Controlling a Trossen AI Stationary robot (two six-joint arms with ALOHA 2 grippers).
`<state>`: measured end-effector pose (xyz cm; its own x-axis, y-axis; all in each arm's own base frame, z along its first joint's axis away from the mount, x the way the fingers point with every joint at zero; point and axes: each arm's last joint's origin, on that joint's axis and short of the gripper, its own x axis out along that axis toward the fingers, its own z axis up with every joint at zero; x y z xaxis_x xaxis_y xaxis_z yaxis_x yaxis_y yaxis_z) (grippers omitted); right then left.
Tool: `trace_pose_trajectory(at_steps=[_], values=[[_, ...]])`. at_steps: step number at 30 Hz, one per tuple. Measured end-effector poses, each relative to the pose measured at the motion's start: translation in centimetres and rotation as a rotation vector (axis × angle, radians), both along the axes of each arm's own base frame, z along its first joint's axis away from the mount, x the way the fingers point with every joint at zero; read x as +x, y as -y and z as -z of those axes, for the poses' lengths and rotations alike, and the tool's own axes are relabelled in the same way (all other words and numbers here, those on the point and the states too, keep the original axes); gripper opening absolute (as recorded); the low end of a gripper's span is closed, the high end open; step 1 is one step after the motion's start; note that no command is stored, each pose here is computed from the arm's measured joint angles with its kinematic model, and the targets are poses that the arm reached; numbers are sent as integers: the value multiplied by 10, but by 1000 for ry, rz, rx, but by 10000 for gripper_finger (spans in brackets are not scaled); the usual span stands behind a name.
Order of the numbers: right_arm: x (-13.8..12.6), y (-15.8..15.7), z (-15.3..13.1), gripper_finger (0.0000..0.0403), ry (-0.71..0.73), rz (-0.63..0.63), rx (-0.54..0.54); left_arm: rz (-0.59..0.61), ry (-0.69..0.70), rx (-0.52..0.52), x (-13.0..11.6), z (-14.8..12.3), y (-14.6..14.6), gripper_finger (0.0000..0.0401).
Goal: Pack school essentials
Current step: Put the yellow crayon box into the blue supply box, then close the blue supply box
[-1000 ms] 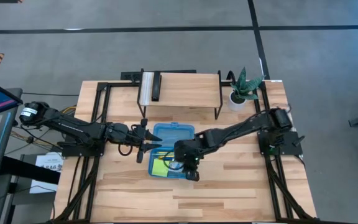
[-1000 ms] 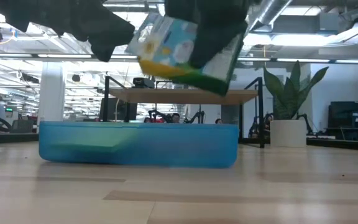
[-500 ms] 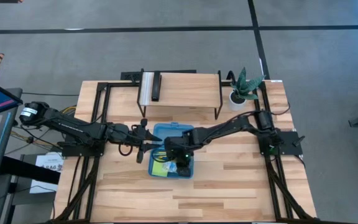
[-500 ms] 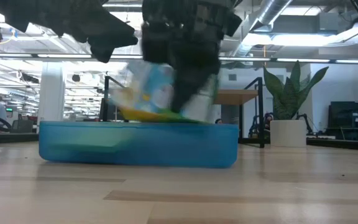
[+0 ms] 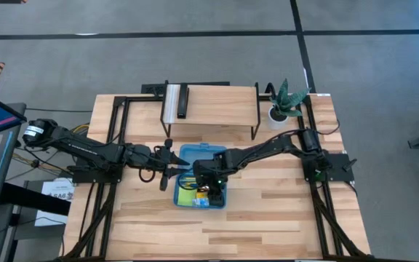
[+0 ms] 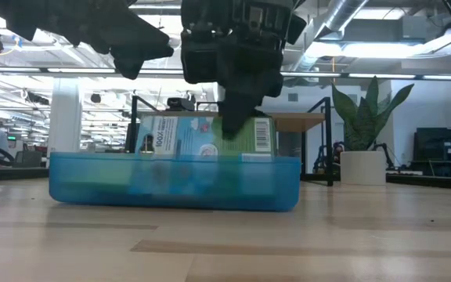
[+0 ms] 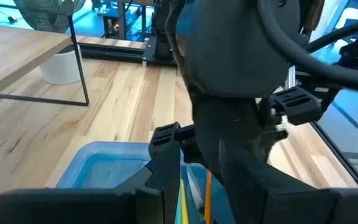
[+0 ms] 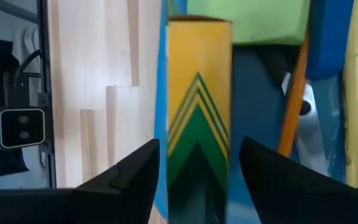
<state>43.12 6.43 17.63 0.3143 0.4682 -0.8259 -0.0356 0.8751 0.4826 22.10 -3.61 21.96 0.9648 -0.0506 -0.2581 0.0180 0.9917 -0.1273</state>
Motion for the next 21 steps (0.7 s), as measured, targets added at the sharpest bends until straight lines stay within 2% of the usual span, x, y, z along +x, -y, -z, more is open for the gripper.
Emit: trace_pose_trajectory(at_steps=[8, 14, 21], values=[[1, 18, -15, 237, -57, 91, -149, 0, 0, -1, 0, 0, 0, 98], [1, 22, -37, 235, -23, 83, -217, 0, -1, -1, 0, 0, 0, 98], [-21, 37, -105, 235, 184, 151, -318, 0, -18, 1, 0, 2, 0, 98]])
